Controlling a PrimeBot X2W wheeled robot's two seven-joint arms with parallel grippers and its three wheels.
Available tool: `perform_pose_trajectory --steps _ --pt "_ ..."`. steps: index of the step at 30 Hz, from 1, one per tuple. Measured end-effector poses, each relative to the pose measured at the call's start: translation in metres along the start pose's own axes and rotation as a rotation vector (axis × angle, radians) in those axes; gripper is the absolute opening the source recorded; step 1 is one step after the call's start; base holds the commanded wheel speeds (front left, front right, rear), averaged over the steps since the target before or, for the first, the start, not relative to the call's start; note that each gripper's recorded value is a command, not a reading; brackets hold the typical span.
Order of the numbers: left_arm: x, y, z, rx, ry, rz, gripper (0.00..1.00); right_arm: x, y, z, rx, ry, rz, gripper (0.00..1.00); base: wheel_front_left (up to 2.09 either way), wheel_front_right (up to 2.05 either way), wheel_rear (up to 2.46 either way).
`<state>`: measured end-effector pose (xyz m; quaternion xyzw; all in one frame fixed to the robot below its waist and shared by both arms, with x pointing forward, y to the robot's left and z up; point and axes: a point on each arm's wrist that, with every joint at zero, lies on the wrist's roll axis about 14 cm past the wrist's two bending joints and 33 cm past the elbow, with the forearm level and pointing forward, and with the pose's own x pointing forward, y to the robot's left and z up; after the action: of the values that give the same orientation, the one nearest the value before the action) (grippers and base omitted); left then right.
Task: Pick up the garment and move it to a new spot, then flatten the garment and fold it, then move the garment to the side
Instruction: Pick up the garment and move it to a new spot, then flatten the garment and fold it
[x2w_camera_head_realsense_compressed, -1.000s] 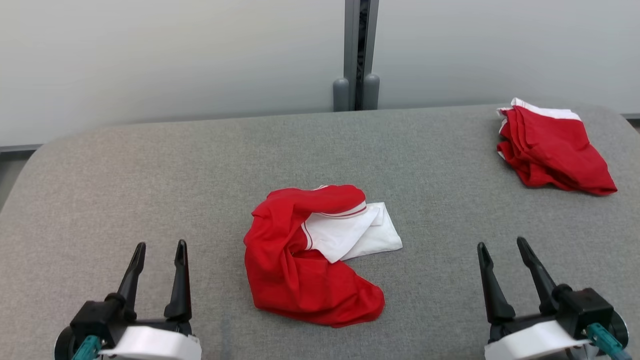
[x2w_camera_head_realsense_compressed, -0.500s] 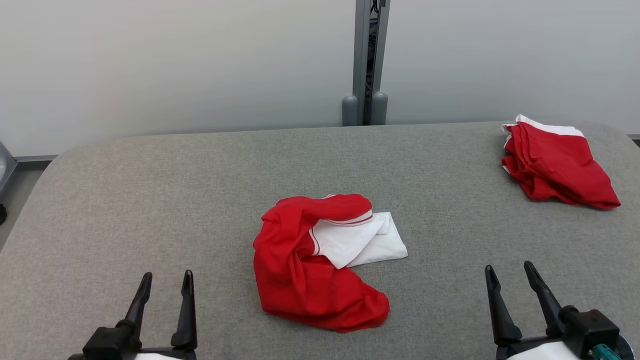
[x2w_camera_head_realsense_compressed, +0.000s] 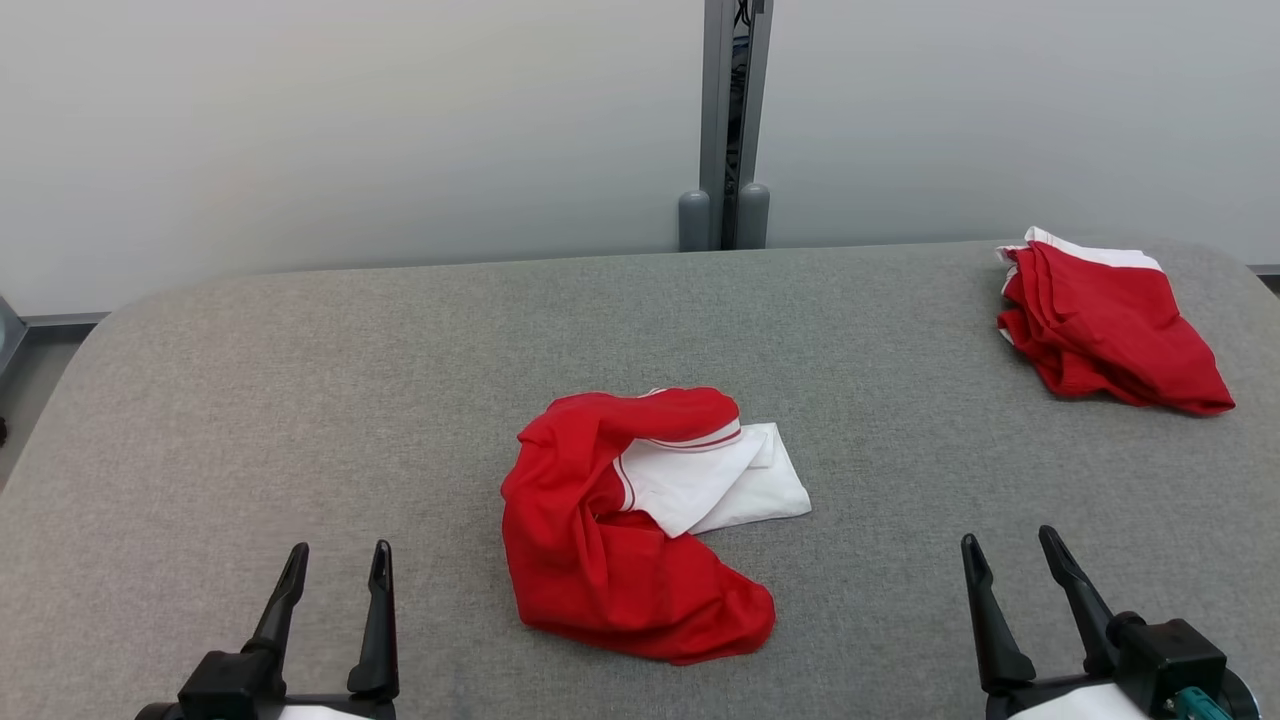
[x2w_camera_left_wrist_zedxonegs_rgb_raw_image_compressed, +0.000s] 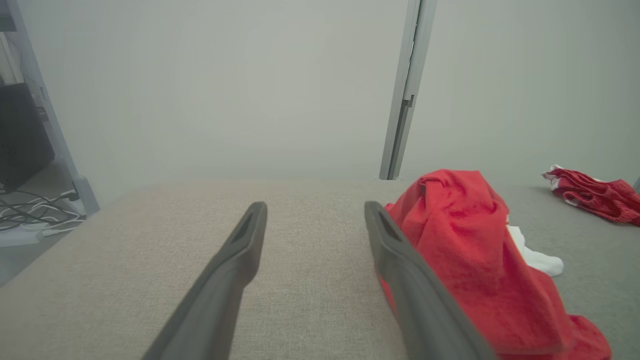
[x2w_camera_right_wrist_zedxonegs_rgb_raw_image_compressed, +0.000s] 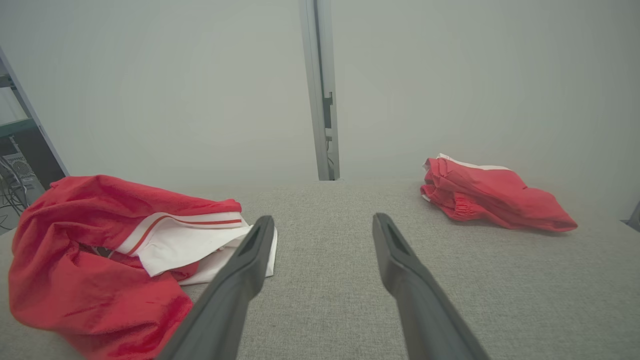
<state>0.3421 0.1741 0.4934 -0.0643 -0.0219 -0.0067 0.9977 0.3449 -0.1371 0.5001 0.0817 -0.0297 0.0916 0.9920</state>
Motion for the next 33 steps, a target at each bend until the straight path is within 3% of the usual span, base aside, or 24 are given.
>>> perform_pose_trajectory --steps 18,24,33 --pt "0.013 -0.01 0.015 0.01 -0.047 -0.02 1.0 0.002 -0.001 0.0 -0.001 0.0 -0.003 1.0 0.0 0.0 0.0" --pt "0.034 -0.035 0.042 0.009 -0.131 -0.106 1.0 0.003 0.001 -0.002 0.001 0.007 0.003 1.0 0.0 0.0 0.0" --pt "0.074 -0.102 0.059 0.023 -0.189 -0.325 1.0 0.009 -0.014 -0.006 -0.006 0.02 -0.033 1.0 0.0 0.0 0.0"
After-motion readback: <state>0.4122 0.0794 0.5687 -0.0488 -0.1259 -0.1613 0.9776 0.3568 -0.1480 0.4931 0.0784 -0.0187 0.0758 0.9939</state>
